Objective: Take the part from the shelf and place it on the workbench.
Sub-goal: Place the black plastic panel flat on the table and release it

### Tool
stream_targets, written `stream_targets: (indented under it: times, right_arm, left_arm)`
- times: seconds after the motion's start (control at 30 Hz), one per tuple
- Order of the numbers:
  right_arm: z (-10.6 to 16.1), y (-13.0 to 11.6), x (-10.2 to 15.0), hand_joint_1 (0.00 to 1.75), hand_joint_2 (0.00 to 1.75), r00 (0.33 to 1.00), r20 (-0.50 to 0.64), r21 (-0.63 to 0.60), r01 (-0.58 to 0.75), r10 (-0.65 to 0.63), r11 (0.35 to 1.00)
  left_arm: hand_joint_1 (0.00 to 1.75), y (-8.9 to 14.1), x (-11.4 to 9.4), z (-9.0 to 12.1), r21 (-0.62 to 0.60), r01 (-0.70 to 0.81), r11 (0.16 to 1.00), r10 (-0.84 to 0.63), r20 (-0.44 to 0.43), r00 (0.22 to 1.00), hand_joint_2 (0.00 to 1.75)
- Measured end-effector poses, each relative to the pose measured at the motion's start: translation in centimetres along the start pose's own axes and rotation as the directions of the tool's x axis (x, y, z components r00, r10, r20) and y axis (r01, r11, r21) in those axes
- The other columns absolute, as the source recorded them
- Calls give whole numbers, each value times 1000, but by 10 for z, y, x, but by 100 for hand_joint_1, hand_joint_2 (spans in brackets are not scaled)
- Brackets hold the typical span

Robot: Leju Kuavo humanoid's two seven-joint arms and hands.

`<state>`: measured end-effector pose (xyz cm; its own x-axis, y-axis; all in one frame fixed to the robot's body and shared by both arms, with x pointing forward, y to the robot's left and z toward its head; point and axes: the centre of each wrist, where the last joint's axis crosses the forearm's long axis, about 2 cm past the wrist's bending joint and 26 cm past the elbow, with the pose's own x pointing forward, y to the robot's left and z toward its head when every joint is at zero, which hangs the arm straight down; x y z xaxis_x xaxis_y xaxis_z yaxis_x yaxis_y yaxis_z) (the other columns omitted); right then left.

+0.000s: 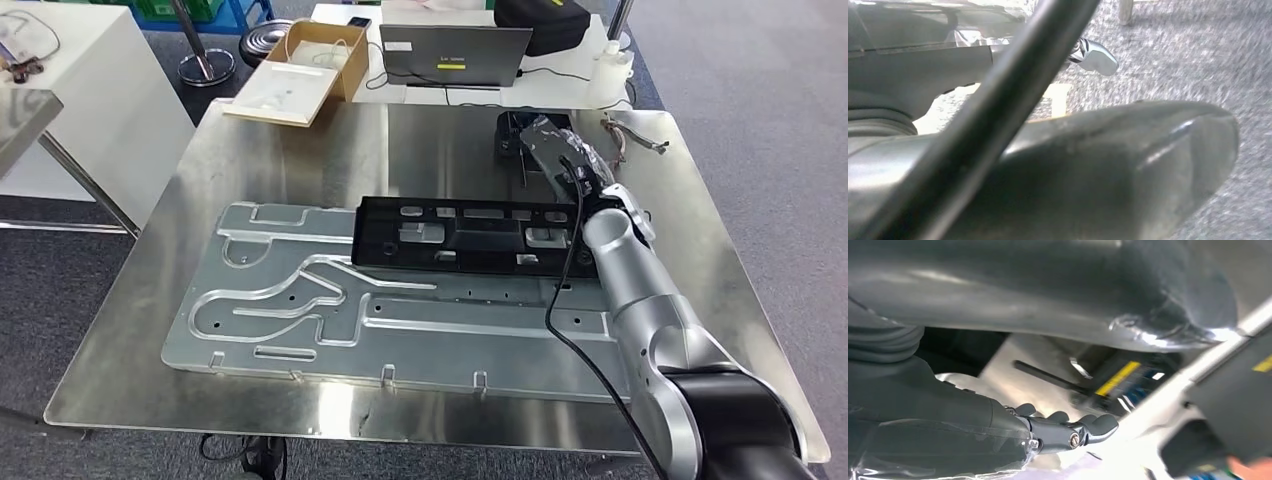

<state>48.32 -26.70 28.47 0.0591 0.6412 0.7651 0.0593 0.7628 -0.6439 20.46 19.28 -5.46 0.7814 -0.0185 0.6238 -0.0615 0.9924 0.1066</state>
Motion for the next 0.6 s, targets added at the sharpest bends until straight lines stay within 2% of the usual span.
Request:
stream_targets:
  times: [0.6]
  right_arm:
    - [3,14,13,0,0,999,49,14,-9,8,1000]
  left_arm:
    - [0,2,-5,1,-2,-15,1000,15,2,1000,0]
